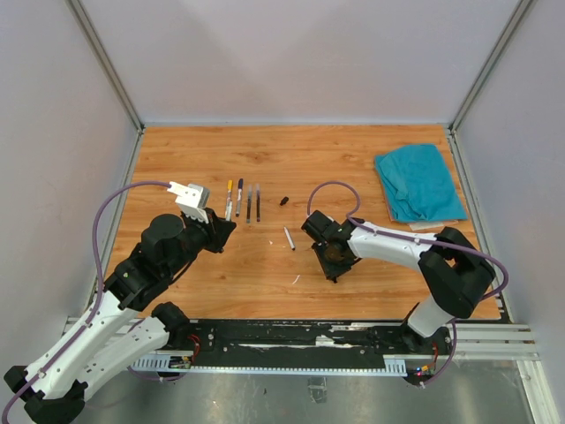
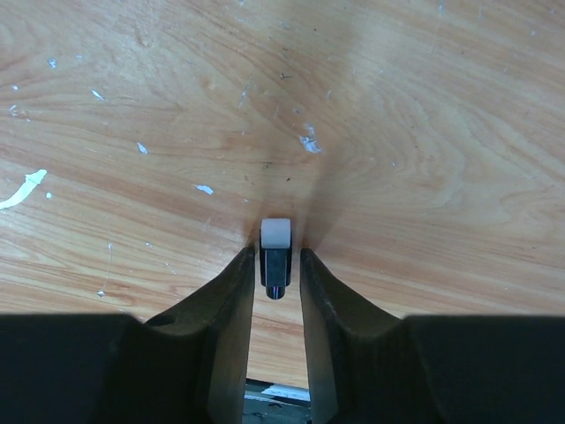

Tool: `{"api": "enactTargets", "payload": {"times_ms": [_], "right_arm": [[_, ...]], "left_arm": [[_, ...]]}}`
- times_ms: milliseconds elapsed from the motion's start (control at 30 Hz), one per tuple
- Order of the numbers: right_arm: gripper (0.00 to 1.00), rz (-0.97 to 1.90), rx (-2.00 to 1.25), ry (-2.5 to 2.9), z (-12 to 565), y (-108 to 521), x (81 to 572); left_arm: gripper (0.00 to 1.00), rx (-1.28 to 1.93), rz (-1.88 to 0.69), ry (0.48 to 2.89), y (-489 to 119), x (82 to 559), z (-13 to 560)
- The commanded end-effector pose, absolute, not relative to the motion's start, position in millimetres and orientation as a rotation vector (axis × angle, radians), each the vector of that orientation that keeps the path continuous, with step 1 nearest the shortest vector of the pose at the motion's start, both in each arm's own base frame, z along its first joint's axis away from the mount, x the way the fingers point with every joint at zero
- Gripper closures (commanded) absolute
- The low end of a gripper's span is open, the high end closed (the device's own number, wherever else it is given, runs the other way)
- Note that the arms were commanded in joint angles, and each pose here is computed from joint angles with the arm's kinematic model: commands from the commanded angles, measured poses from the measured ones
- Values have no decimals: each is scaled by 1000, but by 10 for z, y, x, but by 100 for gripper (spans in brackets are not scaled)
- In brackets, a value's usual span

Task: Insert the pens into the pen caps
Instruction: Move the pen cap to the center of the board, then pick up the pen cap from the center of the board.

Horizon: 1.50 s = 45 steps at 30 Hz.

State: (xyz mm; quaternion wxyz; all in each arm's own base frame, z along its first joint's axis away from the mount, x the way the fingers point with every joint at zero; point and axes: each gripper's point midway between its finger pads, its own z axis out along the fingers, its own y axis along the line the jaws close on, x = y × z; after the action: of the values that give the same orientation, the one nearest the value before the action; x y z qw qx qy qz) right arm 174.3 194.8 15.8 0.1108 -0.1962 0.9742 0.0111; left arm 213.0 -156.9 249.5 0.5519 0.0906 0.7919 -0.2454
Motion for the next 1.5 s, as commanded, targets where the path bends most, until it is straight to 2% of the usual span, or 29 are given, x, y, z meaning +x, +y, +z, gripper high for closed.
{"api": "enactTargets", "payload": {"times_ms": [0,233,433,867,1100,1467], "right_arm": [[74,43,-607,2869,133,2023,1727],[80,32,-618,2887,92,2024,1715],[99,17,-599,2878,147,1947,1682],[99,361,-515,2474,974,2183,1935],[99,588,-546,2291,1367,2367,1894],[99,670,-672,2118,1727,2460,1889]], "left_arm": [[100,227,-581,1842,-1566,2142,2556],[100,227,-582,1841,-1565,2137,2554],[99,229,-587,1843,-1580,2142,2544],[99,268,-604,1877,-1692,2179,2446],[100,260,-607,1931,-1788,2266,2371],[99,111,-591,1968,-1876,2539,2271]]}}
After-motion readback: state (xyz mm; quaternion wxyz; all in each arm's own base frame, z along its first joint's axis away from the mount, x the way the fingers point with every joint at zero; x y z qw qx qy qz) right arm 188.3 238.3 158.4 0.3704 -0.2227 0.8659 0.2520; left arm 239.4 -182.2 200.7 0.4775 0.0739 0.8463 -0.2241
